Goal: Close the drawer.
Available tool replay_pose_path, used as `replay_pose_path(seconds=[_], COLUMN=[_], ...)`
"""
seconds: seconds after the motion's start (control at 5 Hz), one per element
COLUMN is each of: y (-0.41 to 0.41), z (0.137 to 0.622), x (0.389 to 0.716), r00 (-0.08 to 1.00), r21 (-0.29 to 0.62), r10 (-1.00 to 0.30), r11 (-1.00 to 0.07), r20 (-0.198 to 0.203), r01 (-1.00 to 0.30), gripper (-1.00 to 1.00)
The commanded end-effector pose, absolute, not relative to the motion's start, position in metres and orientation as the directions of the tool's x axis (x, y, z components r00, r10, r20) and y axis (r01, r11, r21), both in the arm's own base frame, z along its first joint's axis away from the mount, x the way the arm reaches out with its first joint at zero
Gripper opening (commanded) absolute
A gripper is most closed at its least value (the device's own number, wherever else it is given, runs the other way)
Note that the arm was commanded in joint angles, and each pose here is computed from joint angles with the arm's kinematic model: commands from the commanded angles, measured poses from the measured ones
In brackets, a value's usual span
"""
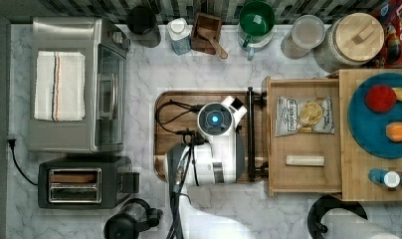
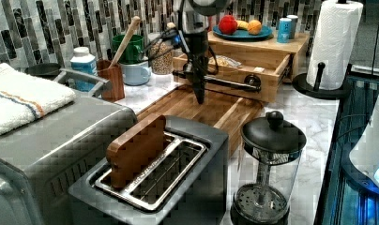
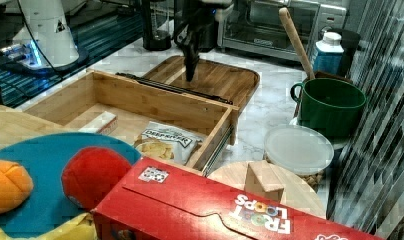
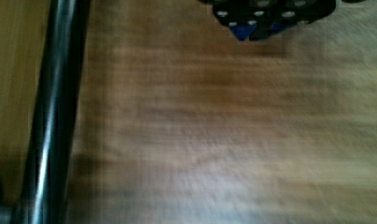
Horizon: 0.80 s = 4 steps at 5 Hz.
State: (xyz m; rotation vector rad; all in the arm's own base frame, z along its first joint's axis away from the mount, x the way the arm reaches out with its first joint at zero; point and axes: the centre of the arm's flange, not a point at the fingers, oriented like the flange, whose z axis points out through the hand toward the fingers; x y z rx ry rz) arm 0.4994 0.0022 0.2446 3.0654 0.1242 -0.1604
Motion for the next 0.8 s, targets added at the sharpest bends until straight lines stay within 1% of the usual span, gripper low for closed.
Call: replay_pose_path(seconds=[0.2, 0.4, 0.6, 0.8], y=[-0.038, -0.065, -0.098, -0.133], z=[0.265, 0.264, 0.267, 0.270], x=[0.493, 0.492, 0.489, 0.490], r00=[0.986, 0.983, 0.981, 0.980], r21=[0.099, 0.113, 0.120, 0.109], r10=[0.165, 0.178, 0.178, 0.182], r11=[-0.981, -0.979, -0.978, -0.979], r20=[-0.020, 0.045, 0.077, 0.075], r01=[0.166, 0.172, 0.168, 0.173], gripper=[-1.00, -1.00, -1.00, -1.00])
